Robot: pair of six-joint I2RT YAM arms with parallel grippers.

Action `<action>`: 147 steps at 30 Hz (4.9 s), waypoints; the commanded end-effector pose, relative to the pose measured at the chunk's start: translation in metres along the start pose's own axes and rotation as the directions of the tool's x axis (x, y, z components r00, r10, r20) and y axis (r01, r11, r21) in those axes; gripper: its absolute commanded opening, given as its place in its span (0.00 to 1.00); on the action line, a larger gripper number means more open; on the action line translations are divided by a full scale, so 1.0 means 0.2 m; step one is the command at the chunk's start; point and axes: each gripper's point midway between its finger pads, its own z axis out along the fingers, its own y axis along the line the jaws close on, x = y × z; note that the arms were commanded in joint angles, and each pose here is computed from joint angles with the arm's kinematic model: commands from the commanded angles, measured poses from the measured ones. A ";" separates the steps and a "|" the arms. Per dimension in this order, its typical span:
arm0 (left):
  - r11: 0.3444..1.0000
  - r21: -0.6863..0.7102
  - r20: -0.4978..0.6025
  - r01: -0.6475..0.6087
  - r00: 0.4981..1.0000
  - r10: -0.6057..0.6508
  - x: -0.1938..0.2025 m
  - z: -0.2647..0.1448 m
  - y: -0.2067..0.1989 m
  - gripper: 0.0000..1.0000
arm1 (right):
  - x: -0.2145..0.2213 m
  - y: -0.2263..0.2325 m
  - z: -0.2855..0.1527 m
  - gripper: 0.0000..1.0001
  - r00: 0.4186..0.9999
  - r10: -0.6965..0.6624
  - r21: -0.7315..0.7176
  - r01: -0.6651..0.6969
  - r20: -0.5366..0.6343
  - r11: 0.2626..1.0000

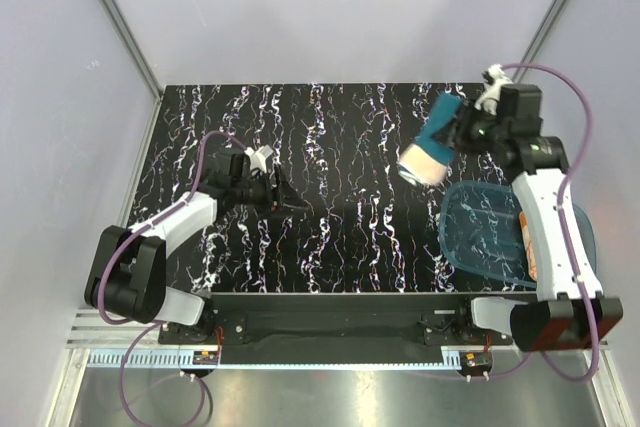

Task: Roll the towels
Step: Place the rolled towel into the container

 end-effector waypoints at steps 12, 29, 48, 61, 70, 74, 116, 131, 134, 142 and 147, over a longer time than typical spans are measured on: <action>0.994 -0.032 -0.039 -0.102 0.994 0.100 0.07 -0.06 0.02 0.71 | 0.45 -0.85 -0.35 0.00 0.939 0.135 0.717 0.144 -0.317 0.682; 0.992 -0.011 -0.028 -0.127 0.992 0.127 0.06 -0.09 -0.01 0.71 | 0.94 -0.71 0.25 0.00 0.758 0.199 0.496 0.183 -0.621 0.849; 0.993 -0.063 0.044 -0.101 0.994 0.104 -0.07 -0.10 0.02 0.71 | 0.90 0.17 0.68 0.00 0.771 -0.028 -0.122 -0.064 -0.636 0.990; 0.978 -0.091 0.067 -0.188 0.979 0.195 -0.34 0.23 -0.16 0.71 | 1.14 -0.02 0.70 0.00 0.721 0.007 -0.029 -0.038 -0.693 0.999; 0.912 -0.314 -0.057 -0.264 0.964 0.260 -0.24 0.51 -0.09 0.62 | 1.11 0.01 0.64 0.00 0.737 -0.012 -0.058 -0.036 -0.675 0.998; 0.865 -0.421 -0.084 -0.273 0.961 0.262 -0.24 0.54 0.00 0.44 | 1.12 0.00 0.62 0.00 0.728 -0.028 -0.055 -0.014 -0.685 0.998; 0.767 -0.548 -0.107 -0.335 0.937 0.333 -0.30 0.32 0.10 0.00 | 1.13 -0.76 0.17 0.52 0.656 0.211 0.564 0.387 -0.724 0.730; 0.778 -0.534 -0.105 -0.332 0.939 0.328 -0.30 0.34 0.10 0.00 | 0.91 -0.61 0.12 0.92 0.691 0.208 0.568 0.345 -0.693 0.747; 0.777 -0.534 -0.105 -0.333 0.938 0.330 -0.30 0.34 0.10 0.00 | 0.87 -0.57 0.11 0.94 0.709 0.200 0.561 0.320 -0.676 0.764; 0.780 -0.531 -0.110 -0.331 0.939 0.324 -0.30 0.35 0.11 0.00 | 0.77 -0.47 0.06 0.93 0.742 0.185 0.541 0.271 -0.644 0.797; 0.780 -0.532 -0.115 -0.331 0.940 0.321 -0.29 0.35 0.12 0.00 | 0.75 -0.34 0.07 0.93 0.748 0.158 0.472 0.226 -0.645 0.852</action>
